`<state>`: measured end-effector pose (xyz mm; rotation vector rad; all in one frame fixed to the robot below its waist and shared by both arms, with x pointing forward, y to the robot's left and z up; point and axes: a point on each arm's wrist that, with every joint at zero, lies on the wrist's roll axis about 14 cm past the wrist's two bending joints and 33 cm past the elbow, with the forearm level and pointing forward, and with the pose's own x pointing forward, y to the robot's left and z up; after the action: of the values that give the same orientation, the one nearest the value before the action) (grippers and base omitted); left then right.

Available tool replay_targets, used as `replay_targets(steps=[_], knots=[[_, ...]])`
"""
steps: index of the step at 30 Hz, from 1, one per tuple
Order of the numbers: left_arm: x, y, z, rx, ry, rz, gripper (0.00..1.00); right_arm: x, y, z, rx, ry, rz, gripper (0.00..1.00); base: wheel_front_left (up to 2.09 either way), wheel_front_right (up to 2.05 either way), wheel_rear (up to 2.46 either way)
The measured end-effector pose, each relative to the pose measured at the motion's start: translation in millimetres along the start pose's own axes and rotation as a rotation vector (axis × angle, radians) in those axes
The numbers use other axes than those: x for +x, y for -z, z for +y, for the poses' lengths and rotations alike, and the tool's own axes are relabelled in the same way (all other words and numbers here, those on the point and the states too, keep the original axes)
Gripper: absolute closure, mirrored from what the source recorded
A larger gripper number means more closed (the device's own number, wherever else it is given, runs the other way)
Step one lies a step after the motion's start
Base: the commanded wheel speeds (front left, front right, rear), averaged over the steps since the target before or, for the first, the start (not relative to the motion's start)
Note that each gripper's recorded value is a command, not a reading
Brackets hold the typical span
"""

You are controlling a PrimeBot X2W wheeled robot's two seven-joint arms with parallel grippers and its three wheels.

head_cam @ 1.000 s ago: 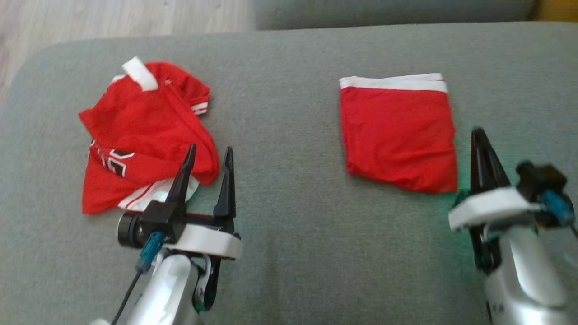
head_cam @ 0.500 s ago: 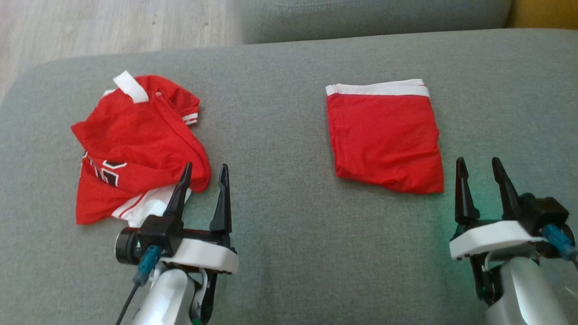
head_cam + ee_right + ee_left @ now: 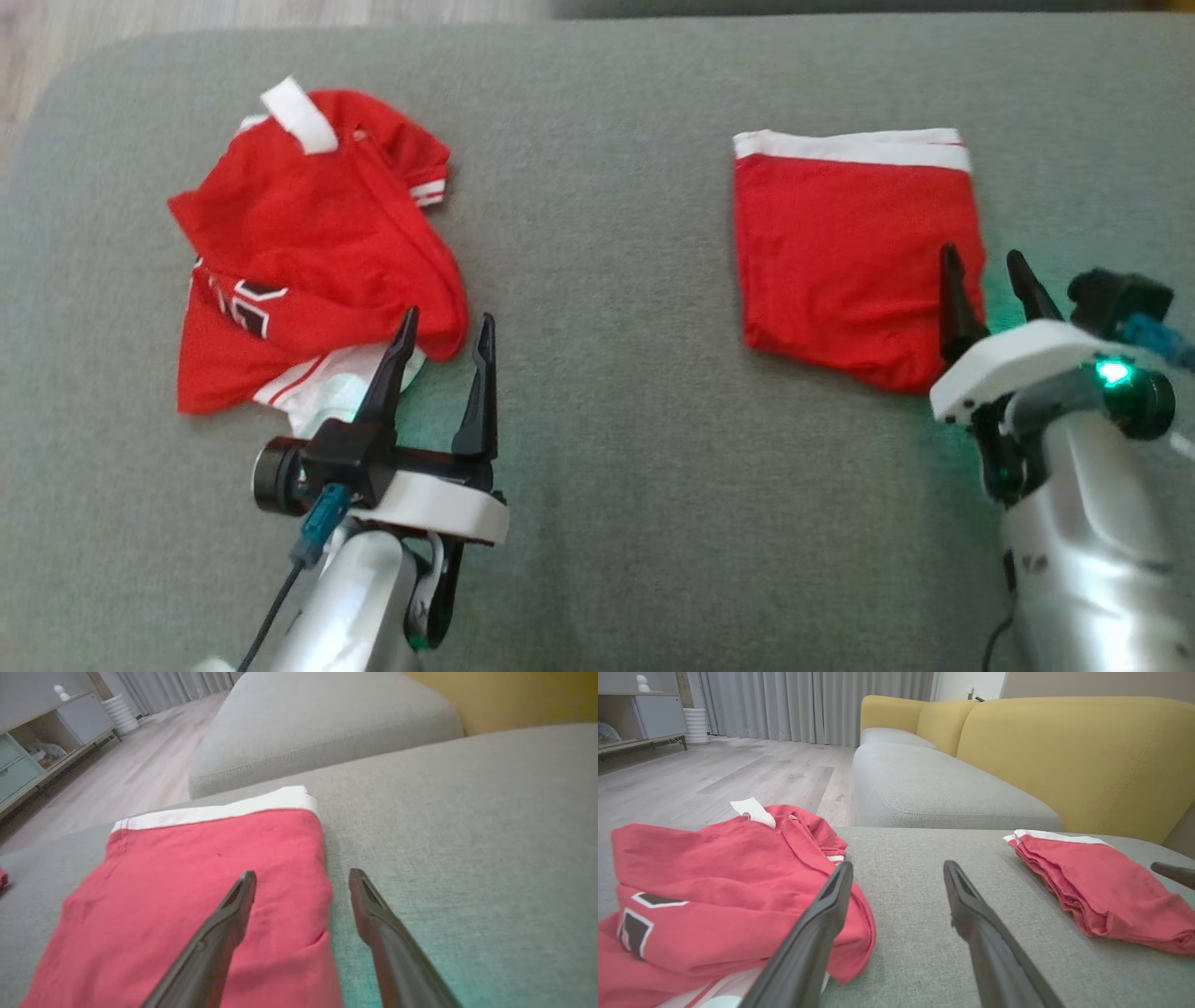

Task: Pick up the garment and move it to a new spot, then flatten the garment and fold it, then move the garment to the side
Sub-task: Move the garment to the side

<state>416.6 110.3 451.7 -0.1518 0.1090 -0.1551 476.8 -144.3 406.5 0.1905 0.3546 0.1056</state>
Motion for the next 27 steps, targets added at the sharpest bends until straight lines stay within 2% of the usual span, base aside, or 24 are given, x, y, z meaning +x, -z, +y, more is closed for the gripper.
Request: replay_targets(steps=[7,8,9,10,17,18,21,27], knots=[[4,5,13,-0.002,-0.033,0.015,0.00,28,33,4,0.032,0.006,0.170,0.00,0.00,0.00,0.00],[5,5,15,0.000,-0.038,0.014,0.00,32,34,6,0.026,-0.002,0.180,0.05,0.00,0.00,0.00],[5,5,16,0.000,-0.041,0.016,0.00,36,32,9,0.017,-0.011,0.189,0.66,0.00,0.00,0.00],[5,6,18,0.000,-0.044,0.019,0.00,40,31,12,0.005,-0.021,0.194,1.00,0.00,0.00,0.00],[6,4,16,0.002,-0.046,0.013,0.00,37,26,11,-0.234,-0.071,0.208,1.00,0.00,0.00,0.00],[7,1,13,0.001,-0.036,0.006,0.00,33,22,4,-0.311,-0.077,0.215,1.00,0.00,0.00,0.00],[10,-2,7,-0.001,-0.019,-0.003,0.00,28,9,-23,-0.414,-0.049,0.216,1.00,0.00,0.00,0.00],[15,0,0,-0.008,0.000,-0.003,0.00,11,-14,-102,-0.584,0.063,0.276,1.00,0.00,0.00,0.00]])
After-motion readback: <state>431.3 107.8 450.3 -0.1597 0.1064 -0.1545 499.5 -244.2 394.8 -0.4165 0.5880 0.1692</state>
